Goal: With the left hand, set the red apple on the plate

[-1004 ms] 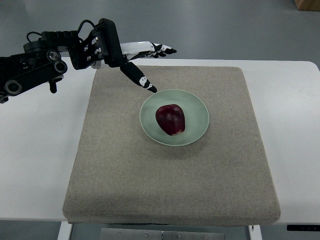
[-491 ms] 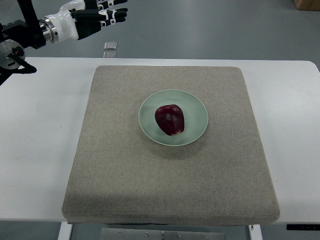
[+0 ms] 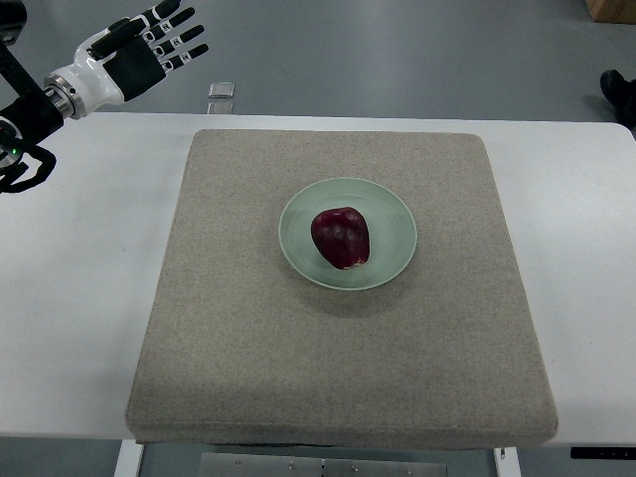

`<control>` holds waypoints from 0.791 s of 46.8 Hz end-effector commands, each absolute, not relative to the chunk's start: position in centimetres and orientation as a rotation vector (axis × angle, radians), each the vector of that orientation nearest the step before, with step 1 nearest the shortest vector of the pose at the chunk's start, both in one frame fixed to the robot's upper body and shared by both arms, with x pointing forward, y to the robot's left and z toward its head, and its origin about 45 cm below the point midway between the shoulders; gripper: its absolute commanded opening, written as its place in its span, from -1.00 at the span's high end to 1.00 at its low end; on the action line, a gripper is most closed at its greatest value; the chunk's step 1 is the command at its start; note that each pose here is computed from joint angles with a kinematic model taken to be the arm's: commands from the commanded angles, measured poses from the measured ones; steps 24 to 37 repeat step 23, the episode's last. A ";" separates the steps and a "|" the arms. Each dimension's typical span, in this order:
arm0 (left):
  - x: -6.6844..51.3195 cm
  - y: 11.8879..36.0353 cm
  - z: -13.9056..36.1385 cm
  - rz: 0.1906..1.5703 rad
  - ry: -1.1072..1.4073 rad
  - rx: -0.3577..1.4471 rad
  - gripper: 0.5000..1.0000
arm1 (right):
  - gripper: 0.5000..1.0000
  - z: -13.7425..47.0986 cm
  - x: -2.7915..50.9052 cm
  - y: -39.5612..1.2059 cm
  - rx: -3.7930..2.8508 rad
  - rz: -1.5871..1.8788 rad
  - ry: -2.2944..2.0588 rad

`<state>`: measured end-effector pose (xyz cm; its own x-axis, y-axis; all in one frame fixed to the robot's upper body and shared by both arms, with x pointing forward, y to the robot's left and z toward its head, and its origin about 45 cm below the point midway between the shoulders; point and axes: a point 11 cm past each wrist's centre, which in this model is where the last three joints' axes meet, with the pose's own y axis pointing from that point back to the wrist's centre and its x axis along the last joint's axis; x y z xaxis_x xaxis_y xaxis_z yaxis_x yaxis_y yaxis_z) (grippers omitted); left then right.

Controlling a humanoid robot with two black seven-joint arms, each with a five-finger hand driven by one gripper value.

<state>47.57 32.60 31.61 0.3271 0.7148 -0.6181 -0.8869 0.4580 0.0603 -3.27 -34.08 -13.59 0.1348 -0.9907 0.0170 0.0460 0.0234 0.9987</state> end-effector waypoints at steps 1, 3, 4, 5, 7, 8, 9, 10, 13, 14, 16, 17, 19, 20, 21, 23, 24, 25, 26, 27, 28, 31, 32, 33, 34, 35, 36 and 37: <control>47.4 32.6 31.1 1.065 0.654 -0.290 -0.99 | -0.86 -13.6 -3.3 -34.1 1.220 -1.117 -1.085; 47.3 32.5 31.0 1.064 0.659 -0.284 -0.99 | -0.85 -13.6 -3.3 -34.1 1.221 -1.119 -1.086; 47.3 32.5 31.0 1.062 0.661 -0.282 -0.99 | -0.86 -13.6 -3.3 -34.1 1.220 -1.121 -1.088; 47.3 32.5 31.0 1.062 0.661 -0.282 -0.99 | -0.86 -13.6 -3.3 -34.1 1.221 -1.123 -1.089; 47.3 32.5 31.0 1.062 0.661 -0.282 -0.99 | -0.86 -13.6 -3.3 -33.7 1.231 -1.134 -1.081; 47.3 32.4 31.0 1.060 0.661 -0.282 -0.99 | -0.86 -13.6 -3.3 -33.6 1.233 -1.136 -1.078; 47.3 32.4 30.9 1.060 0.662 -0.280 -0.99 | -0.86 -13.6 -3.3 -33.5 1.237 -1.139 -1.076; 47.3 32.4 30.9 1.060 0.662 -0.279 -0.99 | -0.86 -13.6 -3.3 -33.5 1.237 -1.139 -1.076; 47.2 32.5 30.6 1.062 0.667 -0.274 -0.99 | -0.86 -13.7 -3.3 -33.4 1.240 -1.143 -1.073; 47.2 32.5 30.6 1.063 0.666 -0.274 -0.99 | -0.86 -13.7 -3.3 -33.4 1.240 -1.143 -1.073; 47.1 32.6 30.5 1.065 0.669 -0.273 -0.99 | -0.86 -13.7 -3.3 -33.4 1.240 -1.143 -1.073; 47.1 32.7 30.3 1.067 0.671 -0.272 -0.99 | -0.86 -13.7 -3.3 -33.4 1.240 -1.143 -1.073; 47.1 32.7 30.2 1.069 0.673 -0.272 -0.99 | -0.86 -13.6 -3.6 -33.4 1.237 -1.145 -1.072; 47.1 32.7 30.2 1.069 0.673 -0.272 -0.99 | -0.86 -13.6 -3.7 -33.4 1.237 -1.146 -1.072; 47.1 32.7 30.2 1.069 0.674 -0.270 -0.99 | -0.85 -13.6 -3.7 -33.4 1.237 -1.146 -1.072; 47.0 32.8 30.1 1.071 0.675 -0.271 -0.99 | -0.86 -13.6 -3.6 -33.4 1.238 -1.144 -1.077; 47.0 32.8 30.1 1.071 0.675 -0.271 -0.99 | -0.86 -13.6 -3.6 -33.4 1.238 -1.144 -1.077; 47.0 32.8 30.1 1.071 0.675 -0.271 -0.99 | -0.86 -13.6 -3.6 -33.4 1.238 -1.144 -1.077; 47.0 32.8 30.1 1.071 0.675 -0.271 -0.99 | -0.86 -13.6 -3.6 -33.4 1.238 -1.144 -1.077; 47.0 32.8 30.1 1.071 0.675 -0.271 -0.99 | -0.86 -13.6 -3.6 -33.4 1.238 -1.144 -1.077; 47.0 32.8 30.1 1.071 0.675 -0.271 -0.99 | -0.86 -13.6 -3.6 -33.4 1.238 -1.144 -1.077; 47.0 32.8 30.1 1.071 0.675 -0.271 -0.99 | -0.86 -13.6 -3.6 -33.4 1.238 -1.144 -1.077; 47.0 32.8 30.1 1.071 0.675 -0.271 -0.99 | -0.86 -13.6 -3.6 -33.4 1.238 -1.144 -1.077; 47.0 32.8 30.1 1.071 0.675 -0.271 -0.99 | -0.86 -13.6 -3.6 -33.4 1.238 -1.144 -1.077; 47.0 32.8 30.1 1.071 0.675 -0.271 -0.99 | -0.86 -13.6 -3.6 -33.4 1.238 -1.144 -1.077; 47.0 32.8 30.1 1.071 0.675 -0.271 -0.99 | -0.86 -13.6 -3.6 -33.4 1.238 -1.144 -1.077; 47.0 32.8 30.1 1.071 0.675 -0.271 -0.99 | -0.86 -13.6 -3.6 -33.4 1.238 -1.144 -1.077; 47.0 32.8 30.1 1.071 0.675 -0.271 -0.99 | -0.86 -13.6 -3.6 -33.4 1.238 -1.144 -1.077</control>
